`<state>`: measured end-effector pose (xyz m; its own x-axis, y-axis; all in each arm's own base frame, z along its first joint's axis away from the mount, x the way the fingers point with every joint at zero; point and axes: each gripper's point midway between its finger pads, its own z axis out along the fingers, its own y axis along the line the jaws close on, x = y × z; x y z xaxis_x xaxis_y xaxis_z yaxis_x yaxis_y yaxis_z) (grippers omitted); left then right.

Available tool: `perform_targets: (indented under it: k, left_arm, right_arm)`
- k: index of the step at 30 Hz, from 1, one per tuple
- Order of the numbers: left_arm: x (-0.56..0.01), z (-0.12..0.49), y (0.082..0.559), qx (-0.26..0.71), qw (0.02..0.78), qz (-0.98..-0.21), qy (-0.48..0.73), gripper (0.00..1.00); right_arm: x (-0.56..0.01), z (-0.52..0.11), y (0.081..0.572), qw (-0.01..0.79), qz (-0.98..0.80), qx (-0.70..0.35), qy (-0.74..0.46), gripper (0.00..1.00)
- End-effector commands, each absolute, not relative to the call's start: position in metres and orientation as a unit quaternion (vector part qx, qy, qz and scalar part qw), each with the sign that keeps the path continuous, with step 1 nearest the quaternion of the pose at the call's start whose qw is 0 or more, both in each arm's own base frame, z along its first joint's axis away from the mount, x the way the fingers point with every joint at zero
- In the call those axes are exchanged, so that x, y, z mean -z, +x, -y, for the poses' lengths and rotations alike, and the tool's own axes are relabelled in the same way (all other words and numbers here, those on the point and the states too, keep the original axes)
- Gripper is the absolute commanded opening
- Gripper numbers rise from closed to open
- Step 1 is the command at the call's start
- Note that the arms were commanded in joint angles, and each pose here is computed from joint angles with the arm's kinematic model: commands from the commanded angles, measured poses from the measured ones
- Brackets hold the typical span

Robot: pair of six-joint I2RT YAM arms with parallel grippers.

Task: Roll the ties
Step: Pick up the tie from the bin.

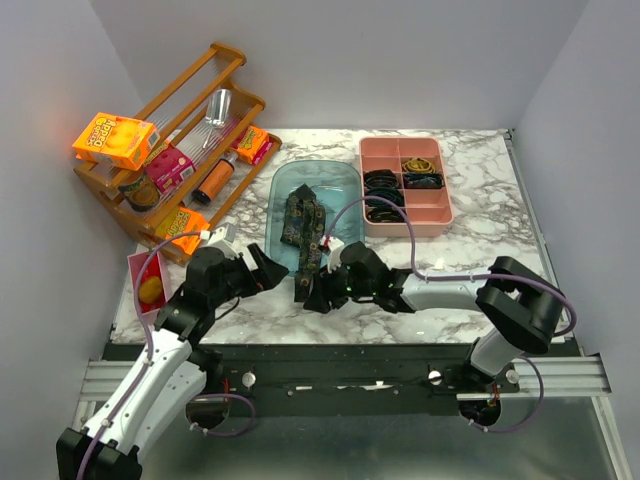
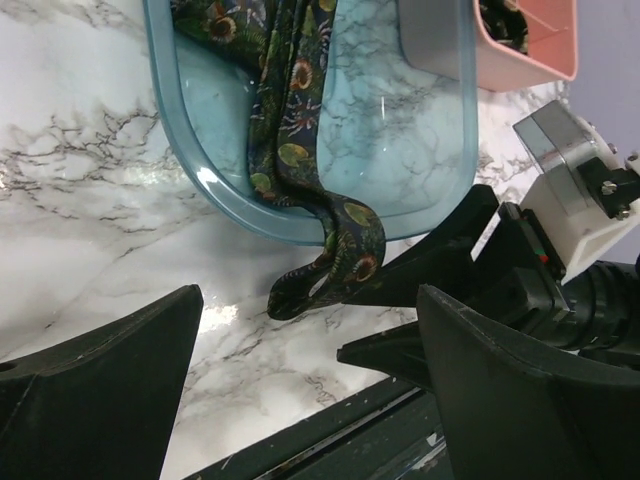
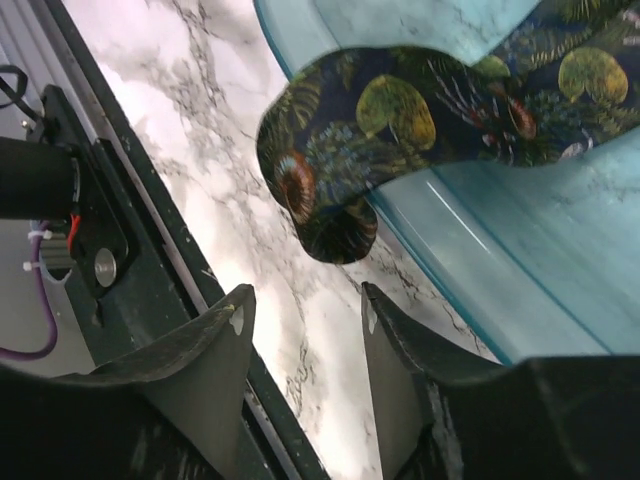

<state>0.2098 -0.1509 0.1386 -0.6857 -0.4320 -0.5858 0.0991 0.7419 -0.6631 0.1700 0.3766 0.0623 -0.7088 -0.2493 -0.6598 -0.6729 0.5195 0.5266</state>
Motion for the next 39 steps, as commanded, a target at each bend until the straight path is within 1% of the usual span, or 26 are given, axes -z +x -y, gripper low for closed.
perform_targets:
  k: [1, 5, 7, 9, 10, 19, 23, 26, 27, 28, 30, 32, 39]
  left_arm:
    - [-0.144, 0.156, 0.21, 0.373, 0.389, -0.836, -0.105, 0.99]
    - [-0.14, 0.156, 0.209, 0.377, 0.387, -0.834, -0.111, 0.99]
    - [-0.139, 0.156, 0.209, 0.377, 0.387, -0.834, -0.115, 0.99]
    - [-0.14, 0.156, 0.209, 0.378, 0.39, -0.831, -0.115, 0.99]
    - [-0.139, 0.155, 0.209, 0.378, 0.391, -0.831, -0.116, 0.99]
    - [-0.138, 0.155, 0.209, 0.377, 0.392, -0.831, -0.117, 0.99]
    - [-0.135, 0.155, 0.209, 0.377, 0.39, -0.832, -0.118, 0.99]
    - [-0.135, 0.155, 0.209, 0.377, 0.392, -0.831, -0.119, 0.98]
    - [-0.135, 0.154, 0.209, 0.377, 0.391, -0.831, -0.118, 0.98]
    - [-0.136, 0.154, 0.209, 0.378, 0.393, -0.83, -0.118, 0.98]
    - [-0.138, 0.154, 0.209, 0.378, 0.399, -0.828, -0.114, 0.98]
    - [-0.141, 0.153, 0.208, 0.379, 0.405, -0.825, -0.111, 0.98]
    - [-0.151, 0.151, 0.206, 0.385, 0.425, -0.812, -0.108, 0.98]
  right_arm:
    - [-0.076, -0.389, 0.176, 0.294, -0.812, -0.425, -0.271, 0.51]
    - [-0.076, -0.393, 0.181, 0.303, -0.81, -0.426, -0.266, 0.5]
    - [-0.073, -0.395, 0.183, 0.301, -0.816, -0.419, -0.262, 0.41]
    - [-0.065, -0.394, 0.19, 0.304, -0.828, -0.4, -0.25, 0.39]
    - [-0.064, -0.393, 0.192, 0.305, -0.83, -0.396, -0.248, 0.35]
    - [-0.059, -0.387, 0.201, 0.313, -0.848, -0.363, -0.226, 0.34]
    - [-0.067, -0.393, 0.198, 0.321, -0.833, -0.383, -0.239, 0.36]
    - [-0.07, -0.397, 0.197, 0.322, -0.826, -0.391, -0.245, 0.33]
    - [-0.07, -0.399, 0.195, 0.319, -0.824, -0.395, -0.251, 0.27]
    - [-0.072, -0.4, 0.196, 0.321, -0.822, -0.399, -0.25, 0.14]
    - [-0.079, -0.403, 0.192, 0.319, -0.814, -0.413, -0.255, 0.06]
    - [-0.087, -0.406, 0.19, 0.32, -0.807, -0.425, -0.257, 0.02]
    - [-0.131, -0.42, 0.184, 0.308, -0.788, -0.476, -0.238, 0.01]
